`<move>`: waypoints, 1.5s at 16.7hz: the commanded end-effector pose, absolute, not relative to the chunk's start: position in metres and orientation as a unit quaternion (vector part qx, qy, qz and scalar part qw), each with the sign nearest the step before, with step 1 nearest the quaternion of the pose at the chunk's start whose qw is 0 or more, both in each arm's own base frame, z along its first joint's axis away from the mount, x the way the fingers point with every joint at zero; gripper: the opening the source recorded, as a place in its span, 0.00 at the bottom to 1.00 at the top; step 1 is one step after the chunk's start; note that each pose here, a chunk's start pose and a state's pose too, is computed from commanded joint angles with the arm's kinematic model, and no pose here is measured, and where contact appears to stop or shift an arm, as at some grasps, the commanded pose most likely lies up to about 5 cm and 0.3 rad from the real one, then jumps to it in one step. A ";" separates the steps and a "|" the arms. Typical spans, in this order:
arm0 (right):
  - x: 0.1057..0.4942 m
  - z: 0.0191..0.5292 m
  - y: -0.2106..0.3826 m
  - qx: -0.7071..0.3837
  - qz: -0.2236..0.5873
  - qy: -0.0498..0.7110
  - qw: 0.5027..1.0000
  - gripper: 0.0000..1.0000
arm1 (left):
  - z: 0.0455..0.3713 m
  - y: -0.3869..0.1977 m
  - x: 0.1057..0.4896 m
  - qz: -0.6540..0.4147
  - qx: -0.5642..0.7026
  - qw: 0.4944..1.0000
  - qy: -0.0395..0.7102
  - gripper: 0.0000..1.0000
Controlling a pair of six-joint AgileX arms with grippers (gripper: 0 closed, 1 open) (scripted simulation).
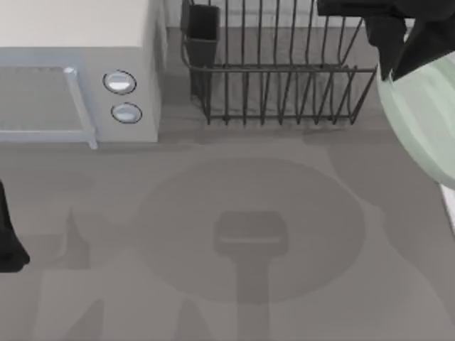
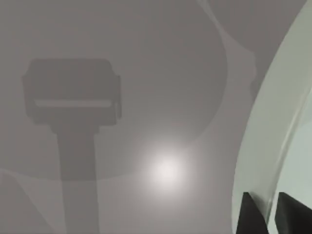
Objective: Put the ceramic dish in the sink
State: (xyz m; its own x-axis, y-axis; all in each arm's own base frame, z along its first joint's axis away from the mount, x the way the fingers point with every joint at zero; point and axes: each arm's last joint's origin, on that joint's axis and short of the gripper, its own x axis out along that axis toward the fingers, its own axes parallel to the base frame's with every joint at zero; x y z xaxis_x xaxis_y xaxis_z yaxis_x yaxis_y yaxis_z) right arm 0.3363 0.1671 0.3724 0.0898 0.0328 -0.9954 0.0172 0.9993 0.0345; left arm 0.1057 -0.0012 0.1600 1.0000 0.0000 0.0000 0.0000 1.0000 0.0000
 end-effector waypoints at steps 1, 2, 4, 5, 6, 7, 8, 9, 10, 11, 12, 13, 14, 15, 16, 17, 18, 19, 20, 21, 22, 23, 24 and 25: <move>0.336 0.373 0.167 0.019 0.005 0.675 0.738 0.00 | 0.160 -0.001 0.106 0.000 0.000 1.000 0.000 1.00; 0.336 0.373 0.167 0.019 0.005 0.675 0.738 0.00 | 0.160 -0.001 0.106 0.000 0.000 1.000 0.000 1.00; 0.338 0.373 0.171 0.019 0.010 0.670 0.742 0.00 | 0.160 -0.001 0.106 0.000 0.000 1.000 0.000 1.00; 0.339 0.372 0.170 0.019 0.010 0.670 0.742 0.00 | 0.160 -0.001 0.106 0.000 0.000 1.000 0.000 1.00; 0.344 0.371 0.167 0.019 0.010 0.669 0.743 0.00 | 0.160 -0.001 0.106 0.000 0.000 1.000 0.000 1.00; 0.353 0.367 0.162 0.018 0.009 0.669 0.743 0.00 | 0.160 -0.001 0.106 0.000 0.000 1.000 0.000 1.00; 0.365 0.361 0.153 0.016 0.008 0.670 0.743 0.00 | 0.160 -0.001 0.106 0.000 0.000 1.000 0.000 1.00; 0.381 0.352 0.142 0.014 0.006 0.671 0.741 0.00 | 0.160 -0.001 0.106 0.000 0.000 1.000 0.000 1.00; 0.399 0.339 0.128 0.012 0.003 0.675 0.738 0.00 | 0.160 -0.001 0.106 0.000 0.000 1.000 0.000 1.00; 0.418 0.322 0.111 0.009 0.000 0.681 0.732 0.00 | 0.160 -0.001 0.106 0.000 0.000 1.000 0.000 1.00; 0.438 0.302 0.090 0.006 -0.002 0.690 0.724 0.00 | 0.160 -0.001 0.106 0.000 0.000 1.000 0.000 1.00; 0.456 0.280 0.066 0.004 -0.004 0.698 0.716 0.00 | 0.160 -0.001 0.106 0.000 0.000 1.000 0.000 1.00; 0.470 0.261 0.041 0.003 -0.005 0.703 0.711 0.00 | 0.160 -0.001 0.106 0.000 0.000 1.000 0.000 1.00; 0.480 0.246 0.017 0.003 -0.005 0.706 0.708 0.00 | 0.160 -0.001 0.106 0.000 0.000 1.000 0.000 1.00; 0.486 0.234 -0.003 0.003 -0.004 0.707 0.707 0.00 | 0.160 -0.001 0.106 0.000 0.000 1.000 0.000 1.00; 0.491 0.226 -0.018 0.003 -0.004 0.707 0.707 0.00 | 0.160 -0.001 0.106 0.000 0.000 1.000 0.000 1.00; 0.493 0.220 -0.028 0.003 -0.004 0.706 0.708 0.00 | 0.160 -0.001 0.106 0.000 0.000 1.000 0.000 1.00; 0.494 0.218 -0.033 0.003 -0.004 0.706 0.708 0.00 | 0.160 -0.001 0.106 0.000 0.000 1.000 0.000 1.00; 0.494 0.217 -0.033 0.003 -0.004 0.706 0.709 0.00 | 0.160 -0.001 0.106 0.000 0.000 1.000 0.000 1.00; 0.494 0.217 -0.033 0.003 -0.004 0.706 0.709 0.00 | 0.160 -0.001 0.106 0.000 0.000 1.000 0.000 1.00; 0.494 0.217 -0.033 0.003 -0.004 0.706 0.709 0.00 | 0.160 -0.001 0.106 0.000 0.000 1.000 0.000 1.00; 0.494 0.217 -0.033 0.003 -0.004 0.706 0.709 0.00 | 0.160 -0.001 0.106 0.000 0.000 1.000 0.000 1.00; 0.494 0.217 -0.033 0.003 -0.004 0.706 0.709 0.08 | 0.160 -0.001 0.106 0.000 0.000 1.000 0.000 1.00; 0.494 0.217 -0.033 0.003 -0.004 0.706 0.709 0.15 | 0.160 -0.001 0.106 0.000 0.000 1.000 0.000 1.00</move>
